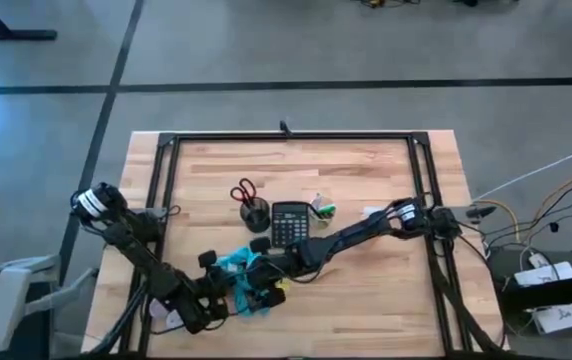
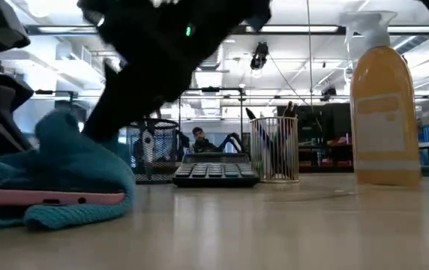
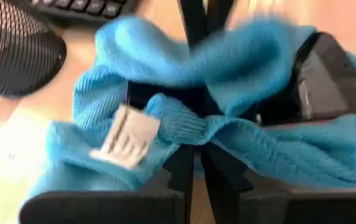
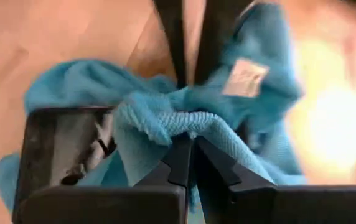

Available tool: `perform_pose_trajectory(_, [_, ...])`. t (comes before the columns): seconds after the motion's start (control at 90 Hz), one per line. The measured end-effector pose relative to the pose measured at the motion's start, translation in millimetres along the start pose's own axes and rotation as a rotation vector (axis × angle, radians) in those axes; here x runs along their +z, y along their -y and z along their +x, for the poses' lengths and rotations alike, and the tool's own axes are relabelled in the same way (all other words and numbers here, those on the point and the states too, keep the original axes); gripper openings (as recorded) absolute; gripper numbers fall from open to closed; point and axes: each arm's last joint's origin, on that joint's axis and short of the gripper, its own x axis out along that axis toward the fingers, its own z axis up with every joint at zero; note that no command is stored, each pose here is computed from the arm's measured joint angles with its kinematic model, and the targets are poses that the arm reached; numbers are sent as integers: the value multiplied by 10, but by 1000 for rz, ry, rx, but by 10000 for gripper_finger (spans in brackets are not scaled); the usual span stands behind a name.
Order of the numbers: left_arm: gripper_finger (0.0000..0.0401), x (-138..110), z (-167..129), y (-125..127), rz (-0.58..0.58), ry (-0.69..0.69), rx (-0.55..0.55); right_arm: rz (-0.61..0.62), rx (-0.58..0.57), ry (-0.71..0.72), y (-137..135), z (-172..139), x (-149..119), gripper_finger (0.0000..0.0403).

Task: Apply microfiber cloth
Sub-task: Wipe the front and back of the cellphone with the blue microfiber cloth

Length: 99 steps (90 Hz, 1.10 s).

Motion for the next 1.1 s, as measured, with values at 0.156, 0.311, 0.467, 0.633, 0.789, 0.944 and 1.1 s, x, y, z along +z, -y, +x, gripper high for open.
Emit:
perform_pose_trajectory(0.156, [20,6,3,2,-3,4,-1,37,-4,58,-60,242,-97,0])
perform_pose_trajectory(0.311, [20,-5,13,1,2,1,3,93,-72,110,-66,379,-143,0])
perform_pose_trajectory(0.467, [20,-25,13,-4,15,-38,-9,130,-178,102,-37,434,-193,0])
perform_pose_trajectory(0.633, [20,-33,-21,19,-8,-151,-98,208,-327,73,71,454,-271,0])
perform_pose_trajectory(0.789, [20,-20,-27,61,-65,-154,-140,259,-406,21,93,429,-318,0])
perform_pose_trajectory(0.944, [20,-40,27,101,-56,-109,-127,249,-356,37,39,429,-299,0])
perform_pose_trajectory(1.1, [20,-125,137,125,-28,-74,-62,156,-181,103,-159,430,-214,0])
